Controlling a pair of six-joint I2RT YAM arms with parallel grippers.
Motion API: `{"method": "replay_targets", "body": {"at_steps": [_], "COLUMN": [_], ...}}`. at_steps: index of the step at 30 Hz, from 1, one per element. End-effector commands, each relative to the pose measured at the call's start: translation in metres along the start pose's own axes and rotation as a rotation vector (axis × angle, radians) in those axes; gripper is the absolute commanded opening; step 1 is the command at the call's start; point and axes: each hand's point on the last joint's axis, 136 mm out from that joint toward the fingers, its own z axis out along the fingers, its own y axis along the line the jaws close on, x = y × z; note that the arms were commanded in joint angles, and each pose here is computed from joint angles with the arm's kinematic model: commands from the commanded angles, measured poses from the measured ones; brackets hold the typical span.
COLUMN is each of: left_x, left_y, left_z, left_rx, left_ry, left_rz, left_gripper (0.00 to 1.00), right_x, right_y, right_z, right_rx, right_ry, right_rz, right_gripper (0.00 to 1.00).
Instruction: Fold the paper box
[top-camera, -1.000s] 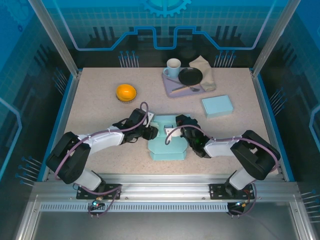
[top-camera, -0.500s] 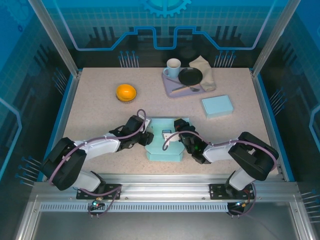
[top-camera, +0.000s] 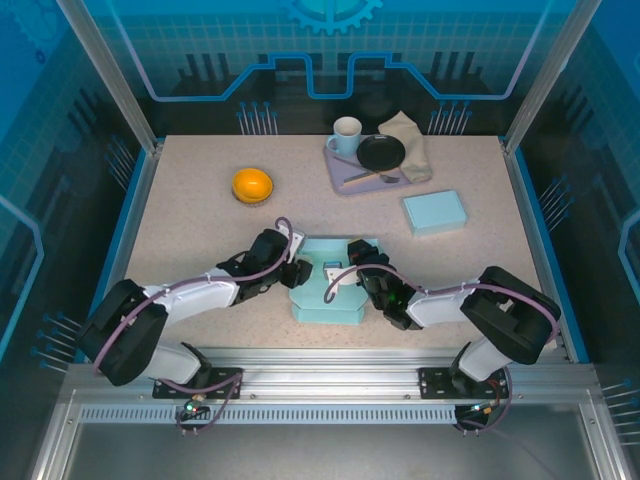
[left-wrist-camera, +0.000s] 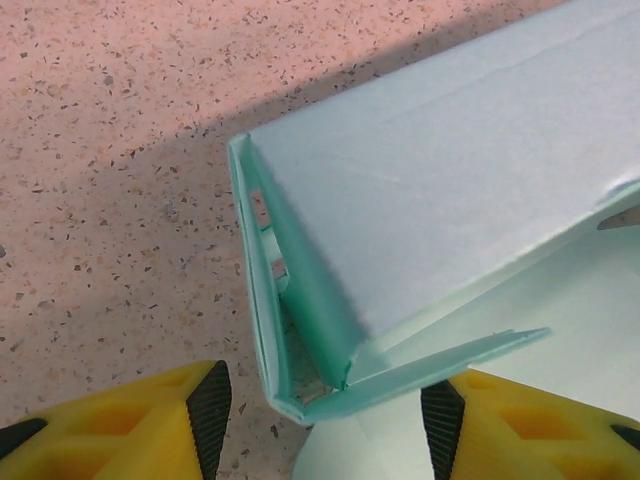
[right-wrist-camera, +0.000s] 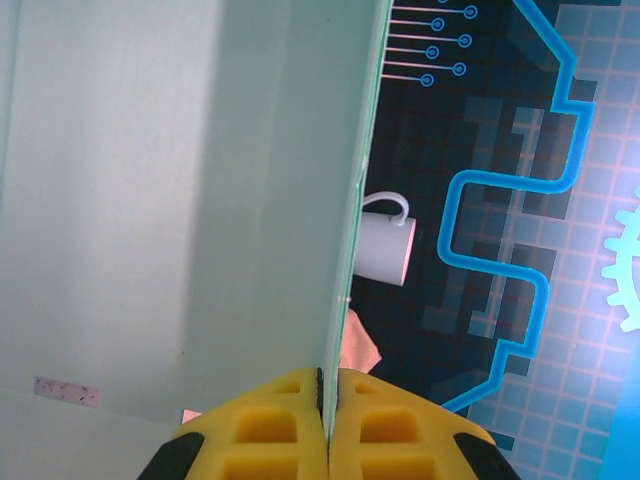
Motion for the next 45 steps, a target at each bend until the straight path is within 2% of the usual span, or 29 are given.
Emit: {"method": "replay_targets", "body": {"at_steps": [1,9,15,21,29,33,36,39,43,45], "left_x": [-0.013,-0.029,-0.031,-0.032,-0.016,-0.012,-0.010,-0.007,-0.003,-0.001], "left_y": [0.007,0.013,0.037,0.052,0.074,0.090,0.097,0.103,0.108,0.109], "left_z": [0.008,0.014,0.019,0.014,0.009,0.001,-0.004,-0.010,-0.014,-0.015], "left_rx": [-0.060,-0.107,-0.249,-0.343,-0.494,-0.618,-0.680,-0.721,-0.763,-0.777], "left_ry": [-0.018,-0.056,-0.044,-0.087,-0.003,0.042,0.056,0.061,0.078,0.088], "left_rz": [0.009,0.020,0.017,-0.001,-0.030,-0.072,-0.090,-0.108,-0.124,-0.126], "left_gripper": [0.56,0.58,0.57,0.57,0.56,0.54,0.47,0.34,0.25,0.24], "right_x": [-0.008,-0.010,-0.008,-0.004,0.018,0.020,0.025,0.031,0.035,0.037], "right_y": [0.018,0.016,0.014,0.016,0.013,0.013,0.014,0.013,0.013,0.012], "right_z": [-0.007,-0.011,-0.014,-0.018,-0.007,-0.006,-0.004,-0.002,0.000,0.001], "right_rx": [-0.063,-0.068,-0.091,-0.218,-0.220,-0.223,-0.235,-0.238,-0.237,-0.236], "right_ry": [-0.031,-0.055,-0.070,-0.121,-0.036,-0.030,-0.014,0.003,0.018,0.023], "right_rz": [-0.045,-0.028,0.021,0.171,0.219,0.223,0.224,0.232,0.241,0.246], "right_gripper": [0.00,0.00,0.00,0.00,0.00,0.00,0.00,0.00,0.00,0.00]}}
